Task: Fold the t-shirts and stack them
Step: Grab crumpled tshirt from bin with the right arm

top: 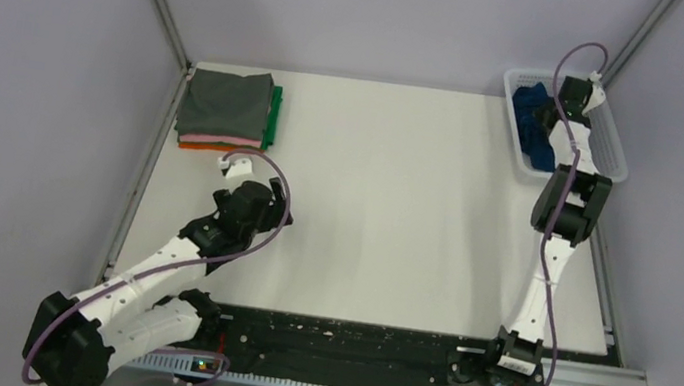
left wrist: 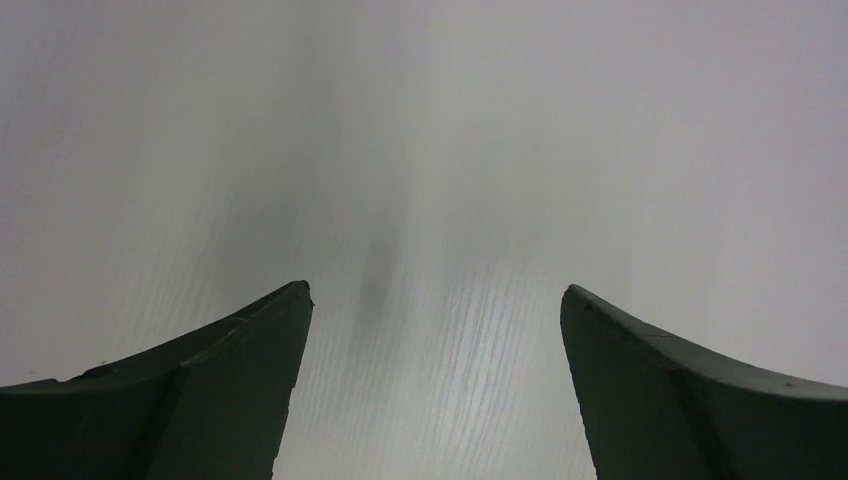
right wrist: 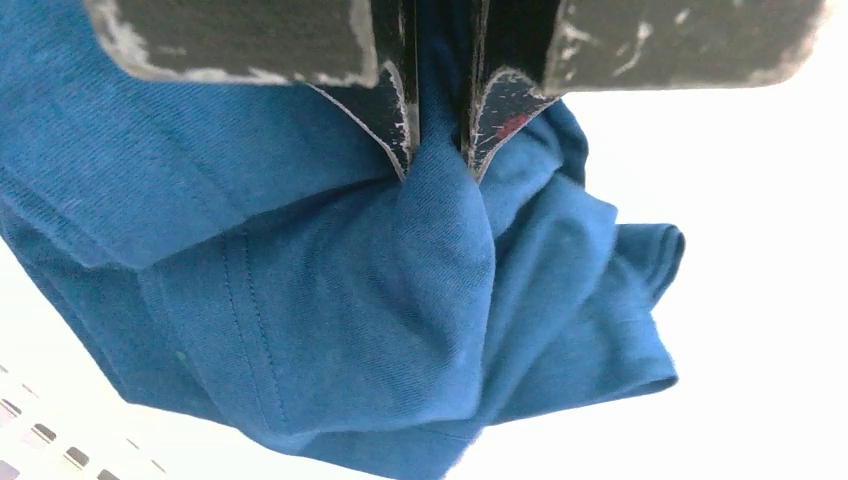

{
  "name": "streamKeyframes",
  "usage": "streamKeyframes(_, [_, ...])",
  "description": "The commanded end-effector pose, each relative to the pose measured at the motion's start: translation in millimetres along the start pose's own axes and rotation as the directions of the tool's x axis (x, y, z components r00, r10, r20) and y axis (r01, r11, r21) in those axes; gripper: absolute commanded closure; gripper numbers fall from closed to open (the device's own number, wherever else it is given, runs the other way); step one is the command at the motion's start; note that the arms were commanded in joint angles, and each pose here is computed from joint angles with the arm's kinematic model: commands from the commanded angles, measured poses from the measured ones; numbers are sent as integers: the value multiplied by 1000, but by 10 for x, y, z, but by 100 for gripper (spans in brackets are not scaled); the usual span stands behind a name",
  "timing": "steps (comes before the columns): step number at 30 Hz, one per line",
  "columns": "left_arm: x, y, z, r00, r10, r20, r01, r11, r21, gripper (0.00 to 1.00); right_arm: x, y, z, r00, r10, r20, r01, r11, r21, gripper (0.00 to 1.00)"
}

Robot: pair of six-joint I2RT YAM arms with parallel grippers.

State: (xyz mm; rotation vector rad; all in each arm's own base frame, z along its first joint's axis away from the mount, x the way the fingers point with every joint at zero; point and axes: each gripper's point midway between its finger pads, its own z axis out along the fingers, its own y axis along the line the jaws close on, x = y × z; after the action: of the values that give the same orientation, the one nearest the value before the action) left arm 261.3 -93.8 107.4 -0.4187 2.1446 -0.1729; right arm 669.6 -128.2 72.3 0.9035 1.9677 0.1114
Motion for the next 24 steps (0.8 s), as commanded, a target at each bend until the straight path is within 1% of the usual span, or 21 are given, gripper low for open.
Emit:
streamKeyframes(1, [-242, -260, -131, 999, -31, 29, 28, 994, 105, 1, -1251, 1001, -1186, 975, 29, 219, 35, 959, -283, 100])
streamKeyframes(4, [-302, -284, -233, 998, -48, 48, 41, 989, 144, 1, -1554, 1382, -1963, 964, 13, 265, 102, 905, -413, 100])
streamKeyframes(6, [-332, -268, -278, 995, -64, 72, 52, 986, 161, 1, -1582, 1589, -2497, 957, -27, 289, 167, 865, -472, 100])
streamKeyframes(9, [-371, -285, -358, 992, -88, 90, 69, 978, 197, 1, -1371, 1907, -3262, 940, -108, 323, 284, 774, -567, 100])
streamKeyframes(12, [-410, -306, -436, 989, -103, 102, 77, 970, 231, 1, -1053, 2240, -3960, 926, -155, 344, 357, 651, -670, 100])
streamKeyframes(14, [-434, -307, -487, 988, -110, 109, 80, 966, 245, 1, -752, 2465, -4395, 936, -170, 307, 349, 549, -760, 100])
streamKeyframes(17, [-482, -283, -550, 984, -128, 127, 92, 963, 252, 1, -271, 2756, -5051, 938, -231, 258, 327, 345, -880, 100])
streamKeyframes(18, [-493, -269, -564, 982, -134, 134, 97, 963, 253, 1, -61, 2859, -5274, 934, -265, 238, 307, 259, -916, 100])
streamKeyframes(20, [-517, -236, -589, 978, -147, 148, 107, 963, 247, 1, 202, 2961, -5550, 926, -313, 211, 267, 150, -952, 100])
streamKeyframes(22, [-546, -198, -616, 974, -159, 161, 117, 964, 239, 1, 457, 2973, -5675, 912, -376, 167, 210, 75, -975, 100])
streamKeyframes(23, [-561, -175, -630, 972, -165, 169, 123, 965, 233, 1, 595, 2936, -5685, 900, -414, 135, 171, 50, -984, 100])
streamKeyframes(24, [-572, -154, -639, 969, -171, 177, 128, 965, 229, 1, 729, 2874, -5656, 886, -450, 108, 140, 39, -989, 100])
